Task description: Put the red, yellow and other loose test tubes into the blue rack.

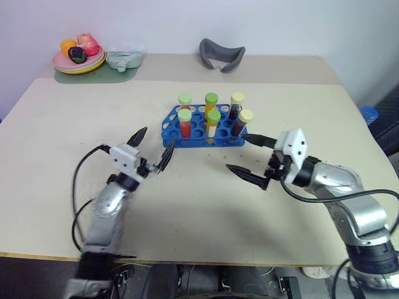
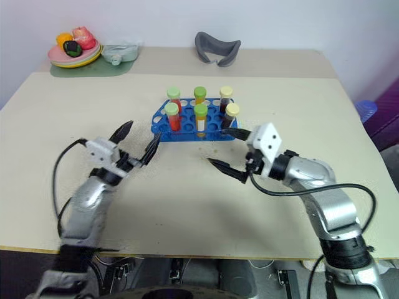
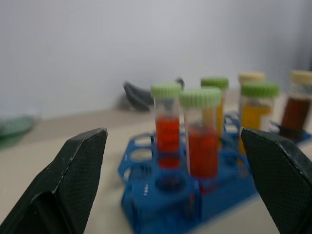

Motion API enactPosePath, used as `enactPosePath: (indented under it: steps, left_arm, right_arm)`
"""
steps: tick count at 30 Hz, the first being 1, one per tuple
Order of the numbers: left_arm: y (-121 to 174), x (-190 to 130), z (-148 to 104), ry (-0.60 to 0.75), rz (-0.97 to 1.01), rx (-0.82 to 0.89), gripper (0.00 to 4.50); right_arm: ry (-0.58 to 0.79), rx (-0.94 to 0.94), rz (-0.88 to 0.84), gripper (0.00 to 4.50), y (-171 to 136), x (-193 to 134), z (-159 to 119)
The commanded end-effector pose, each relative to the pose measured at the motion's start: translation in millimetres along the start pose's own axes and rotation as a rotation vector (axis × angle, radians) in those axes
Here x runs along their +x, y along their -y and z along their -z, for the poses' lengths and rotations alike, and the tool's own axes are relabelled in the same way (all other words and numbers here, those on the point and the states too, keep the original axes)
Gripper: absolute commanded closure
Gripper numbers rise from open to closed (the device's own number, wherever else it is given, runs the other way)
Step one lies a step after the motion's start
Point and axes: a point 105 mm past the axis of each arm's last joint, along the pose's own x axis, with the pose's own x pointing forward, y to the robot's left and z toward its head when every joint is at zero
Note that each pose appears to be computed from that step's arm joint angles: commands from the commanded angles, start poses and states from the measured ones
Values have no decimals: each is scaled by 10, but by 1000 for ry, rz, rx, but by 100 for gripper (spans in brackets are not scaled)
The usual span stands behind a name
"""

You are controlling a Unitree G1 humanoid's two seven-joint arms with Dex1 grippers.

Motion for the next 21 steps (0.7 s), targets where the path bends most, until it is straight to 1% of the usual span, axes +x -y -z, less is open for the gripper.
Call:
enactPosePath:
  steps: [1, 3, 5, 8, 11, 16, 21]
  left_arm:
    - [-275, -204, -156, -66, 4, 45, 4]
    - [-467, -375, -130, -159, -13, 83, 4]
    - [-587, -509, -129, -208, -33, 86, 4]
    - [-651, -666, -114, -275, -22, 76, 4]
    - [-642, -730, -92, -313, -1, 60, 4]
    - [-591, -675, -113, -311, -3, 54, 4]
    - [-568, -678, -87, -314, -16, 55, 4]
  right_arm:
    - [-62, -7, 76, 0, 208, -384, 17]
    - [-123, 13, 112, 0, 274, -609, 99]
    - [-166, 25, 150, 0, 333, -782, 161]
    - [-203, 49, 195, 0, 393, -959, 228]
    - [-217, 55, 218, 0, 409, -1020, 302]
    - [-207, 66, 249, 0, 444, -1025, 365]
    - [-196, 67, 258, 0, 450, -978, 348]
